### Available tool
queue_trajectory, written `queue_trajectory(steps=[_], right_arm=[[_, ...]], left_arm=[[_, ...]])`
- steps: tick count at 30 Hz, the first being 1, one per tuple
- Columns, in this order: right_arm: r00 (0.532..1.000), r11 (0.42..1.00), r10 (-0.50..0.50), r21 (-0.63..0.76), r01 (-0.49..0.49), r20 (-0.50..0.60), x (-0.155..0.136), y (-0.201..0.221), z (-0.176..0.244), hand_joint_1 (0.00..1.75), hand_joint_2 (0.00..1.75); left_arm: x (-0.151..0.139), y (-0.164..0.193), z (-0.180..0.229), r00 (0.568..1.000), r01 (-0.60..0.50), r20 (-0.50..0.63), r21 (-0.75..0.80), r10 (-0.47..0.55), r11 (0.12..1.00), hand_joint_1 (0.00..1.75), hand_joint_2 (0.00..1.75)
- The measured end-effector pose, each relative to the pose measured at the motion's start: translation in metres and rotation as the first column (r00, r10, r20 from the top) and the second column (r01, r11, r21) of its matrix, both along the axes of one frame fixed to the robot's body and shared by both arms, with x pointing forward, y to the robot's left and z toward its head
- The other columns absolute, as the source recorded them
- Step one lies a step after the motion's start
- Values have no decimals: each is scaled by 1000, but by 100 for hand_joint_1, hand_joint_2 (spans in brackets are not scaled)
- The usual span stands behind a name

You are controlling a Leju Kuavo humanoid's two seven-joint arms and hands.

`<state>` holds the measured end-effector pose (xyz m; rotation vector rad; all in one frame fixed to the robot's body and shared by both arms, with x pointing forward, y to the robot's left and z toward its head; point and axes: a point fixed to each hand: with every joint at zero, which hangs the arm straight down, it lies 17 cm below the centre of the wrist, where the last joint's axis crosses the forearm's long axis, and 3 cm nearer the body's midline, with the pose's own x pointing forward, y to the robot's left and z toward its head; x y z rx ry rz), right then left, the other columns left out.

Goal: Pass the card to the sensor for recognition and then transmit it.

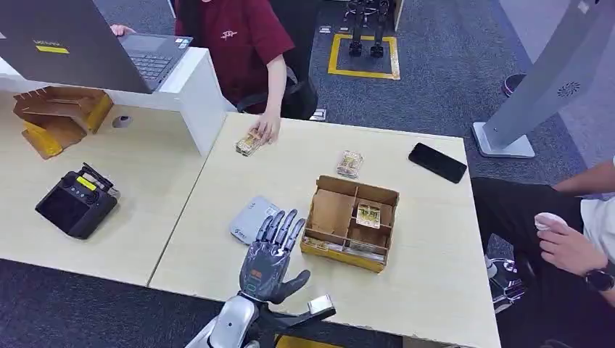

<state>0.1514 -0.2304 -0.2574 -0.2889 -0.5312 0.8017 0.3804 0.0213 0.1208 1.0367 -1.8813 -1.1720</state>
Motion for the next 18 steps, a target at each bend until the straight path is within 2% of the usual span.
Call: queue_trajectory(steps=[7, 18], right_arm=[[1000, 1000, 17, -1, -17, -3, 0, 3, 0, 0, 175], [999, 999, 51, 3, -51, 5, 9, 10, 3, 0, 175]], left_arm=[[2, 2, 2, 1000, -24, -1, -20, 24, 1000, 0, 175], [18, 9, -22, 994, -97, -50, 8, 97, 995, 0, 175]])
